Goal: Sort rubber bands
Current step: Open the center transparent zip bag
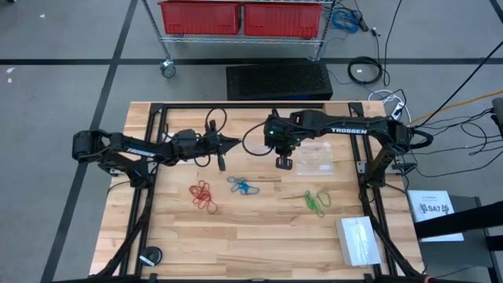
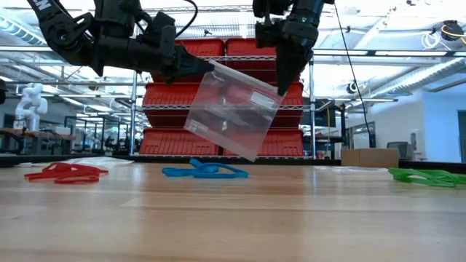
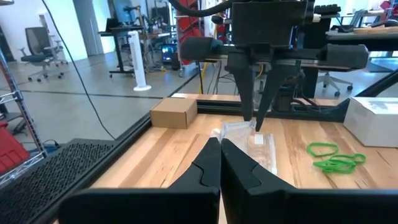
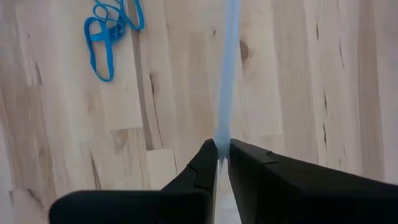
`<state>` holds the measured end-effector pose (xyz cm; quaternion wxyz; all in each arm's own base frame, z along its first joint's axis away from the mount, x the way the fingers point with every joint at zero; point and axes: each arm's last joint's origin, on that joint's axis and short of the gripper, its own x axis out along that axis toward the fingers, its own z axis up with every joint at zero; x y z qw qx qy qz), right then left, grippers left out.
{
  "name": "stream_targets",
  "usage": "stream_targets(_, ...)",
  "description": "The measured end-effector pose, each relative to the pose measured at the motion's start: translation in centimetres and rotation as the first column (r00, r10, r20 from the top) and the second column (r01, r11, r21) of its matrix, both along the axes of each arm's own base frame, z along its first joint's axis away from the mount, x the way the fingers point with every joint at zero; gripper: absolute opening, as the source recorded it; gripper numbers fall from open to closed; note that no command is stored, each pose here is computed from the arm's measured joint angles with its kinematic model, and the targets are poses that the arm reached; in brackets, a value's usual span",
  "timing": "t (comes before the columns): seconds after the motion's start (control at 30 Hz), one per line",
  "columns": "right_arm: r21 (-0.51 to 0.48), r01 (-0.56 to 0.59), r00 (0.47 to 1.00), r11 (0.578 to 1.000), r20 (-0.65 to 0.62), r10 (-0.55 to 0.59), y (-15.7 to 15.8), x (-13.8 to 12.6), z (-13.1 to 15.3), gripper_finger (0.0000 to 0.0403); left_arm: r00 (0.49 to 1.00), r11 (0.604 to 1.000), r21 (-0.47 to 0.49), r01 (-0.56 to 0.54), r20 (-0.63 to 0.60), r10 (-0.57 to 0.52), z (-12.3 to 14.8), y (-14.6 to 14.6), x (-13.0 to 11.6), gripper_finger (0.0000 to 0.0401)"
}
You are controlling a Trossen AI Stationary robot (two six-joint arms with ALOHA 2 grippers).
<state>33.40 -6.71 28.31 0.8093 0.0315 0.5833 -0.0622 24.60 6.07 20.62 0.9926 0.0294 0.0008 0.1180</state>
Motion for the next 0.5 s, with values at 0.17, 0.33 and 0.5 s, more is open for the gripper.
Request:
stream_targets(0.17,0.003,0.025,1.000,1.000,-0.005,-0.025,0.0,-0.1,0.0,0.0041,1.000,1.000,-0.001,-0.002,-0.004,0.002,0.0,0.0,0.0,0.0000)
stream_targets(0.33,-0.032,0.069,0.998,0.997,-0.009,-0.069,0.1,-0.3,0.2,0.0090,0.999,1.000,-0.007,-0.013,-0.029,0.013,-0.2,0.1,0.0,0.0000)
stream_targets(0.5,-0.056,0.102,0.993,0.993,0.071,-0.097,0.1,0.0,2.1,0.0137,0.999,1.000,-0.004,-0.015,-0.032,0.015,-0.3,0.1,-0.1,0.0000)
